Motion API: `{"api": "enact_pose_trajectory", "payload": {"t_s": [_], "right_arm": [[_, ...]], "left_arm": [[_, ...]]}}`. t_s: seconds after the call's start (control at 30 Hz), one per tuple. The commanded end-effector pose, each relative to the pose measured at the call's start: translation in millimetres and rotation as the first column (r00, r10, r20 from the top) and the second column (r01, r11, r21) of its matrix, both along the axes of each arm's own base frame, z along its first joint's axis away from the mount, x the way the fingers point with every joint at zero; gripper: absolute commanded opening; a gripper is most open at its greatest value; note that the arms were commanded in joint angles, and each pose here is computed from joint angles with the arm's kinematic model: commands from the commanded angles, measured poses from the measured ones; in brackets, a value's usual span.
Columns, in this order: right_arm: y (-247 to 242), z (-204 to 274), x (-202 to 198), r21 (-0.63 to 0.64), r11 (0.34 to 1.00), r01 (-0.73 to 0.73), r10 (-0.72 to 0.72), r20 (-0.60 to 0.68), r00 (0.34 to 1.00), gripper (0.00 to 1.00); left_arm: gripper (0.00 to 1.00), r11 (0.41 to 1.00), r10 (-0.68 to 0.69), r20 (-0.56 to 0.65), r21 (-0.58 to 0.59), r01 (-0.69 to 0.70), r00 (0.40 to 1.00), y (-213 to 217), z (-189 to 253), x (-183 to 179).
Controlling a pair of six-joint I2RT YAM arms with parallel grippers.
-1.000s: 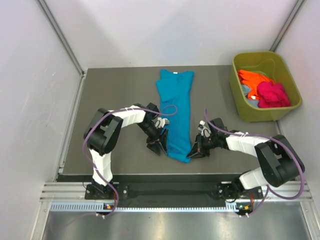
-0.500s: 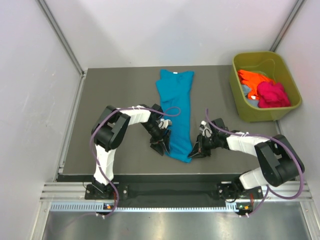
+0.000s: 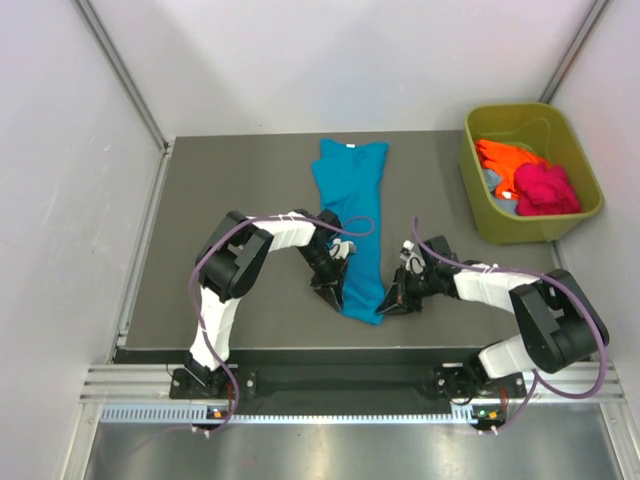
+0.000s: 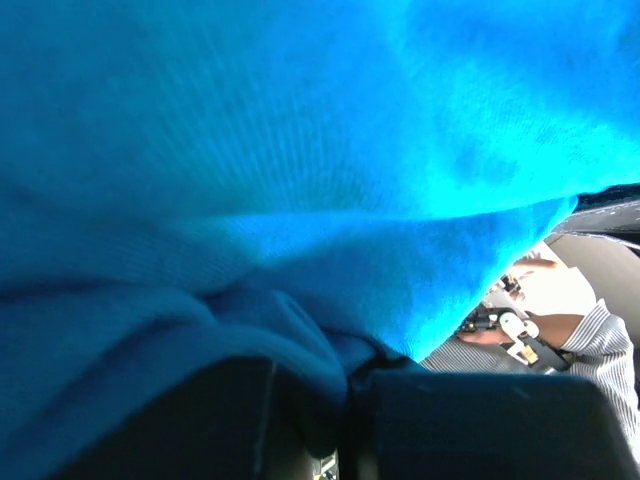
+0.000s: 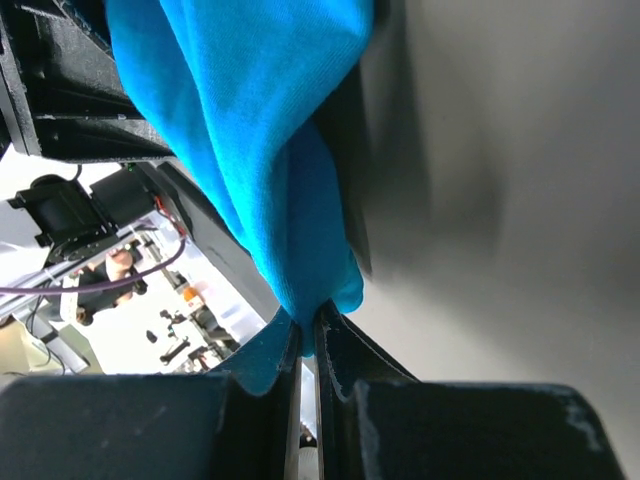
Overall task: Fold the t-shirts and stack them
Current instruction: Fold the tshirt
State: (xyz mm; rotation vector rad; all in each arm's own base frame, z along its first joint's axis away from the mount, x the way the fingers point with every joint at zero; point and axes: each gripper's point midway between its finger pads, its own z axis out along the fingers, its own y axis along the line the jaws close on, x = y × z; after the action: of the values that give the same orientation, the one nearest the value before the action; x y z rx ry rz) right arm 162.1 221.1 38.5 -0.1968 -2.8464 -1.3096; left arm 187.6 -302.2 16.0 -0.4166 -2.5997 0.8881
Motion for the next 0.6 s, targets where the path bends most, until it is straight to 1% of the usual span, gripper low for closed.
{"api": "enact_pose_trajectory", "payload": {"t_s": [0.0,0.13,0.3,0.33,0.43,0.57], "right_arm": [[-0.8,6.5,9.0,0.020,1.000,0.018,-0.018,0.046,0.999,0.01],[-3.1,7.0,10.1,0.019,1.000,0.025,-0.025,0.052,0.998,0.01],[-8.4,9.1,16.4,0.013,0.999,0.036,-0.037,0.070,0.997,0.00],[-9.0,9.5,17.1,0.013,0.999,0.036,-0.037,0.074,0.997,0.00],[-9.6,10.1,20.1,0.007,0.999,0.038,-0.038,0.088,0.995,0.00],[-10.9,8.5,22.0,-0.004,0.999,0.033,-0.032,0.100,0.995,0.01]], "left_arm": [[0.00,0.998,-0.027,0.103,0.059,0.021,0.994,8.0,-17.5,11.7],[0.00,0.997,-0.021,0.133,0.077,0.011,0.991,28.0,-2.2,5.8],[0.00,0.996,0.006,0.181,0.087,-0.022,0.983,61.9,21.6,12.7],[0.00,0.997,0.001,0.208,0.081,-0.019,0.978,67.2,28.1,14.0],[0.00,0.997,-0.001,0.240,0.077,-0.019,0.971,72.8,35.3,12.7],[0.01,0.999,0.006,0.249,0.043,-0.017,0.968,70.9,38.3,8.0]]}}
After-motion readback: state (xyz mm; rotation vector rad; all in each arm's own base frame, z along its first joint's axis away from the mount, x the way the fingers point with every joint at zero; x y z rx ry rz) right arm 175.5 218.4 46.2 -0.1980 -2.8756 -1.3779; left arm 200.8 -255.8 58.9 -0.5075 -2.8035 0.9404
